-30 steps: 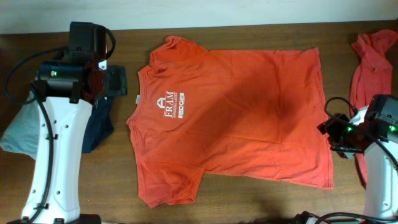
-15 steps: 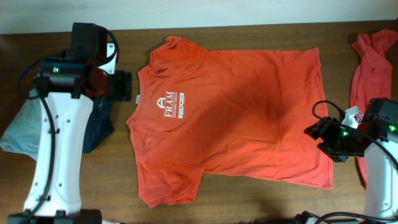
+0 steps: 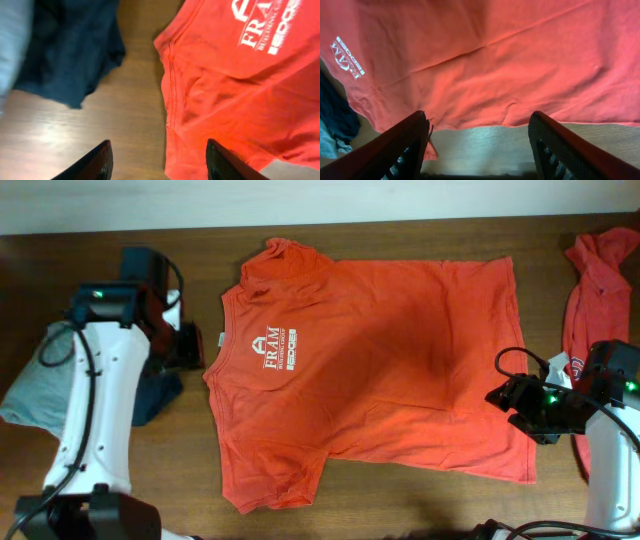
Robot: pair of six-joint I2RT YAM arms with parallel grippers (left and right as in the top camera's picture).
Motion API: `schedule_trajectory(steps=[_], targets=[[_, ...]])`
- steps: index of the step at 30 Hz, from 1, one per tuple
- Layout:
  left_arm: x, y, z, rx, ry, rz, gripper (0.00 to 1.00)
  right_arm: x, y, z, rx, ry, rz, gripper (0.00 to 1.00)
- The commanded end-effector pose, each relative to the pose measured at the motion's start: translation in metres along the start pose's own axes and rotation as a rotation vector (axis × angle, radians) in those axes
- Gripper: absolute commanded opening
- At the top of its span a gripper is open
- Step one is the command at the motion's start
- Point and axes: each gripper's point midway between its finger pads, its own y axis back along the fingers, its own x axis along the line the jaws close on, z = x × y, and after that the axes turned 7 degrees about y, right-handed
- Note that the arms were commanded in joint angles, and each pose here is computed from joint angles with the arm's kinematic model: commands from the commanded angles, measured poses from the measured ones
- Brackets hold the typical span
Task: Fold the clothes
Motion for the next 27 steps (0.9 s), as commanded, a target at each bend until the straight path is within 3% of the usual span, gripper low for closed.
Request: schedule_trajectory(steps=[1, 10, 27], targets=[[-0.003, -0.024, -0.017, 0.024, 0.043, -0.039, 0.60, -0.004, 0.004, 0.004, -0.019, 0.022, -0.028, 0.67], [0.000, -0.104, -0.036, 0.021, 0.065, -0.040, 0.60, -0.012, 0.004, 0.004, -0.015, 0.003, -0.070, 0.69], [-0.003, -0.154, -0.045, -0.056, 0.059, -0.092, 0.61, -0.024, -0.016, 0.005, 0.062, -0.040, -0.088, 0.69]])
